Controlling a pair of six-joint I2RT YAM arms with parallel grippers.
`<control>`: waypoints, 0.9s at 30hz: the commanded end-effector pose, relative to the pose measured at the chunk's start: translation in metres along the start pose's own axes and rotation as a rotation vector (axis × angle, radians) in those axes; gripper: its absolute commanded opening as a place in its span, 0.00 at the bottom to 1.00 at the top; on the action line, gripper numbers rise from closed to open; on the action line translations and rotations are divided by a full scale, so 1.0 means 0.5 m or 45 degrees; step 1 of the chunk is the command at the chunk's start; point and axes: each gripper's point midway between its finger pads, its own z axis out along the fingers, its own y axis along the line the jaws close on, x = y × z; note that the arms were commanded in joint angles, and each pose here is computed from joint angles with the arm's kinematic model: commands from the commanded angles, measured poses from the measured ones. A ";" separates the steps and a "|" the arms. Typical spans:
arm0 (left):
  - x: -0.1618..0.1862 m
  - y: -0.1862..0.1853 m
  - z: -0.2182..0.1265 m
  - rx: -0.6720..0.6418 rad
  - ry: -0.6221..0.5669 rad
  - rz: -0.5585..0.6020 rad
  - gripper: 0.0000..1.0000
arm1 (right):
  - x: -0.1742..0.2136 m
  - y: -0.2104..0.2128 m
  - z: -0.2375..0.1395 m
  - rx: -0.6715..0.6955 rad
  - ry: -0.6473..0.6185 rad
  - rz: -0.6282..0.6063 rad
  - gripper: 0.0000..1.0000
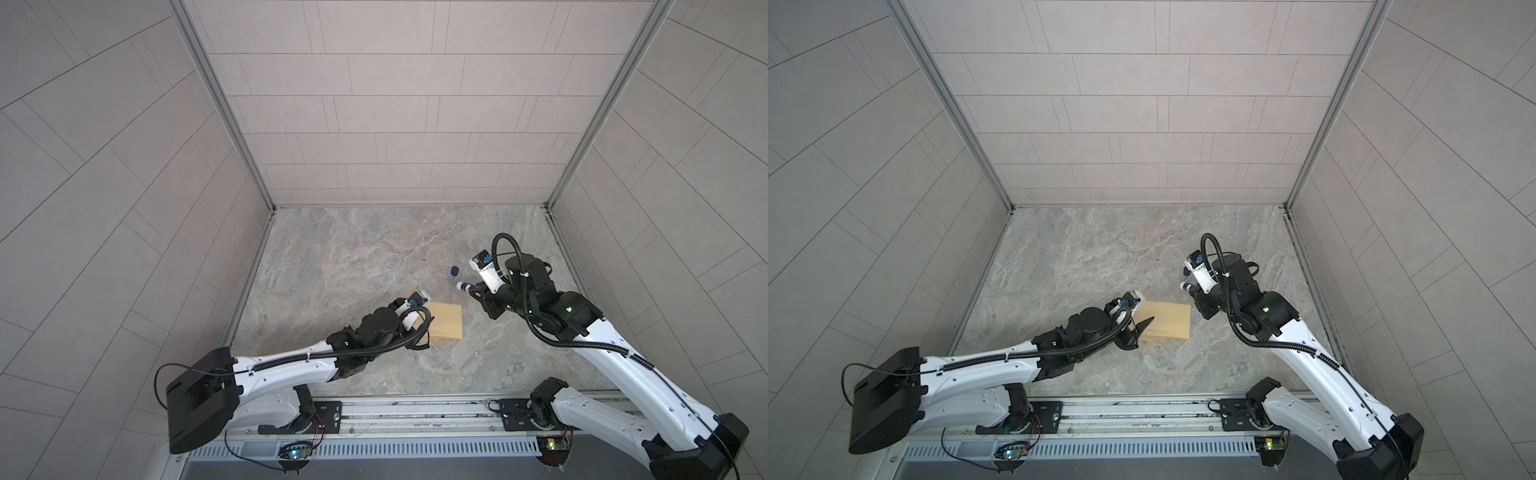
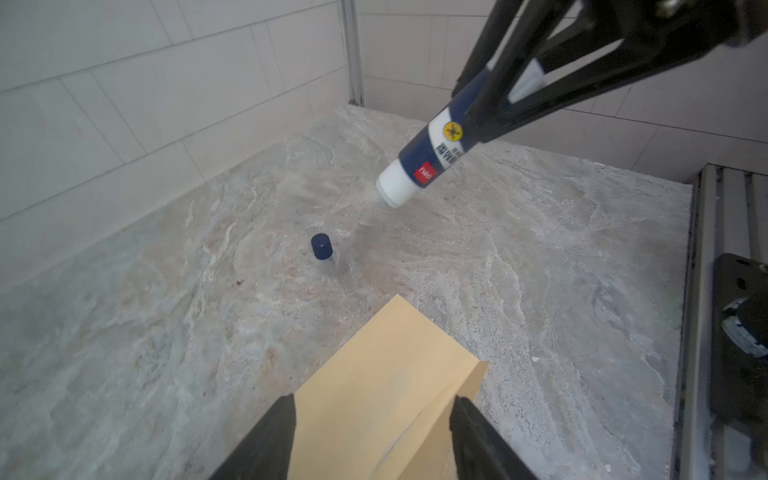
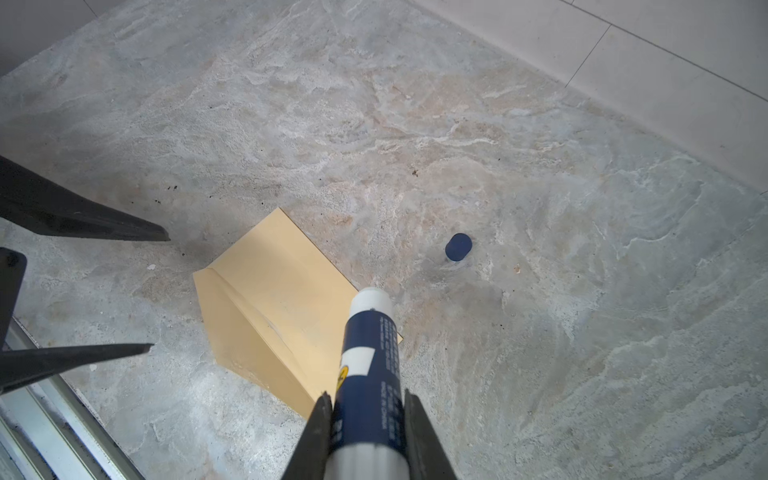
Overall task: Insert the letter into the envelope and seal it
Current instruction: 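Hold the envelope with the left gripper while the right brings the glue stick over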
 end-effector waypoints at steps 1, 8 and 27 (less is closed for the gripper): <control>0.057 0.017 -0.003 -0.054 0.158 -0.234 0.57 | -0.006 0.011 -0.005 -0.029 0.017 -0.008 0.00; 0.106 -0.001 0.026 -0.005 0.268 -0.299 0.46 | -0.013 0.015 0.002 -0.035 0.024 -0.004 0.00; 0.220 -0.057 0.114 0.096 0.655 -0.210 0.20 | -0.004 0.010 0.005 -0.010 0.023 -0.020 0.00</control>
